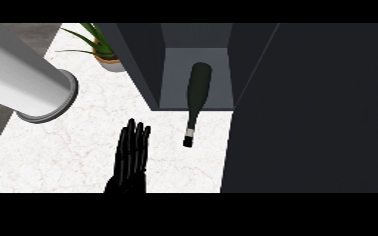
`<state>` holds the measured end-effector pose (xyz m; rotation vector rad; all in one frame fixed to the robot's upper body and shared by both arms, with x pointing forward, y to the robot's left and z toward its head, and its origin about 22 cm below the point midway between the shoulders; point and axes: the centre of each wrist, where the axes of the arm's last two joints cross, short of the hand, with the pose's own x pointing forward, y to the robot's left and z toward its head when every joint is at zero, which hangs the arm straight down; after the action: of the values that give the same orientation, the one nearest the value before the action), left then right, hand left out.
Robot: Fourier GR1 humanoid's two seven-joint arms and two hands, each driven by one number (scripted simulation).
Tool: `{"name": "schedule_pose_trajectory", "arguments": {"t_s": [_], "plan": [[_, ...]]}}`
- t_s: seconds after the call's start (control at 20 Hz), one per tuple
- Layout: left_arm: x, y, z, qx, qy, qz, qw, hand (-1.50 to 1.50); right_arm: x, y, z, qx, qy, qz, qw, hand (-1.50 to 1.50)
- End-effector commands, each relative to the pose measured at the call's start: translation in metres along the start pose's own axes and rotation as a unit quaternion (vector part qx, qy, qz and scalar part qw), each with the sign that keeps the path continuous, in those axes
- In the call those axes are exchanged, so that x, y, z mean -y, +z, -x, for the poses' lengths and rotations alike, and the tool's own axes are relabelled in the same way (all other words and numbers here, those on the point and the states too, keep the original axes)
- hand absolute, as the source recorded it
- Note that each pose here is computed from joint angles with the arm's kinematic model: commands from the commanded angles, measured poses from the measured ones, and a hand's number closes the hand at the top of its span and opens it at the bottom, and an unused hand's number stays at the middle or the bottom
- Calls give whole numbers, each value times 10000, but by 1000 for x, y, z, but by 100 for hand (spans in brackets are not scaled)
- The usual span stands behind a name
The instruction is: Pick up the wine, place it into the cabinet and close the cabinet
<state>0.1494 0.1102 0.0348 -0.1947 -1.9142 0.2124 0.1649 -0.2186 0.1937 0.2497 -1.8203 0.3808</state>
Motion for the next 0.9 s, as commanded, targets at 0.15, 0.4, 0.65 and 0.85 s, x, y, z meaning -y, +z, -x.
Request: {"name": "schedule_pose_trajectory", "arguments": {"t_s": [0.15, 0.4, 0.65, 0.85], "plan": [[-30, 15, -15, 46, -39, 404, 9992, -150, -10, 11, -8, 156, -150, -645, 9977, 150], [-66, 0, -43, 128, -8, 264, 9996, -150, -16, 31, -14, -40, -526, -936, 9942, 150], [-80, 18, -45, 151, -84, 220, 9996, -150, -31, 29, -3, -432, -1103, -1288, 9846, 150], [-109, 2, -61, 278, -100, 26, 9996, -150, -43, 33, -5, -454, -1217, -1535, 9796, 150]]}}
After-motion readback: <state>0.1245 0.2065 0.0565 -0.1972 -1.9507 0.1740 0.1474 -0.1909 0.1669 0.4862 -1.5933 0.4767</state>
